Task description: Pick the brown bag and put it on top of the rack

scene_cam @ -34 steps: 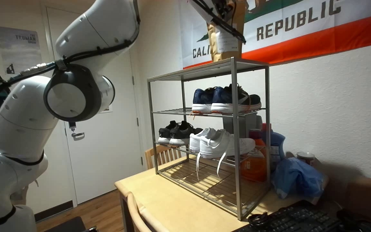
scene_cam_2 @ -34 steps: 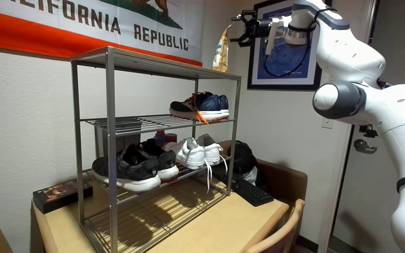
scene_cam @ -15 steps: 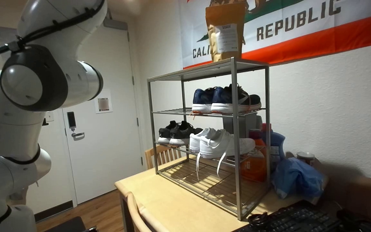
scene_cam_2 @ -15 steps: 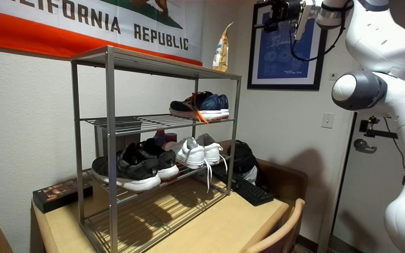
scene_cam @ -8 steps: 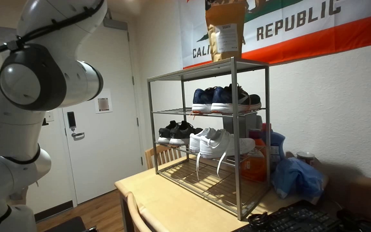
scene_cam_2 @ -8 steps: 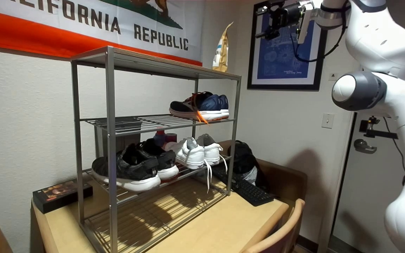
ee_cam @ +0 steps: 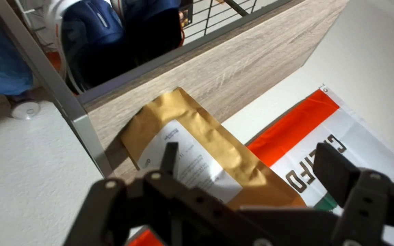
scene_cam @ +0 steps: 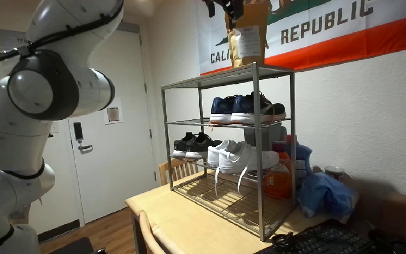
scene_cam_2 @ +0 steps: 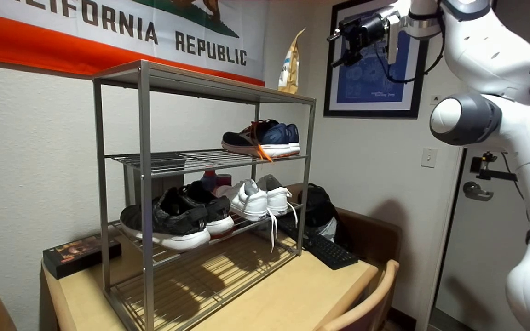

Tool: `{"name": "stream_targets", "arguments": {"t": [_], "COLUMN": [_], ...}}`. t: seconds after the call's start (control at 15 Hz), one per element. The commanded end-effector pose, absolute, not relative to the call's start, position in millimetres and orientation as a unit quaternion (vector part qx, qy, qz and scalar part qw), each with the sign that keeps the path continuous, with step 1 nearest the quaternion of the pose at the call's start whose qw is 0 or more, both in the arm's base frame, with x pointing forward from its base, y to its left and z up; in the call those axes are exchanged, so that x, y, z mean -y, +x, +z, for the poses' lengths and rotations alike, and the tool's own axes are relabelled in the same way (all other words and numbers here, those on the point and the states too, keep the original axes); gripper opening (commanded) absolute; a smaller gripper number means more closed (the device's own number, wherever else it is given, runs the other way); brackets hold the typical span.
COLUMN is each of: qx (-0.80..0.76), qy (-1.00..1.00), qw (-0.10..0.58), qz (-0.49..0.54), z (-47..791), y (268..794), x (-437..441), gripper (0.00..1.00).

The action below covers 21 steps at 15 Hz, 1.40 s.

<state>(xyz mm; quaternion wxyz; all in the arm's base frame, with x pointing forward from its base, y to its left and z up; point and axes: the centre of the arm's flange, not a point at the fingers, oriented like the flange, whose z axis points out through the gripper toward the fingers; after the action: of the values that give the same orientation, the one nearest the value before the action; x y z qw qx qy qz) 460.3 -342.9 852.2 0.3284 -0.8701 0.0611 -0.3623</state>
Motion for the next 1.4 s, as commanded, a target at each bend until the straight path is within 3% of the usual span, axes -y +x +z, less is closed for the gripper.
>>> {"name": "stream_targets", "arguments": {"t": [0.0, 0.73, 0.8, 1.33], "qx": [-0.073, -0.08, -0.096, -0.1], "qy": [-0.896, -0.934, -0.929, -0.935], "qw": [0.289, 0.237, 0.245, 0.232], "qz": [-0.33, -0.255, -0.259, -0.247], "z": [798, 737, 772, 757], "y": [458, 514, 533, 540], "x": [315, 315, 336, 330], "gripper": [1.0, 1.0, 1.0, 1.0]}}
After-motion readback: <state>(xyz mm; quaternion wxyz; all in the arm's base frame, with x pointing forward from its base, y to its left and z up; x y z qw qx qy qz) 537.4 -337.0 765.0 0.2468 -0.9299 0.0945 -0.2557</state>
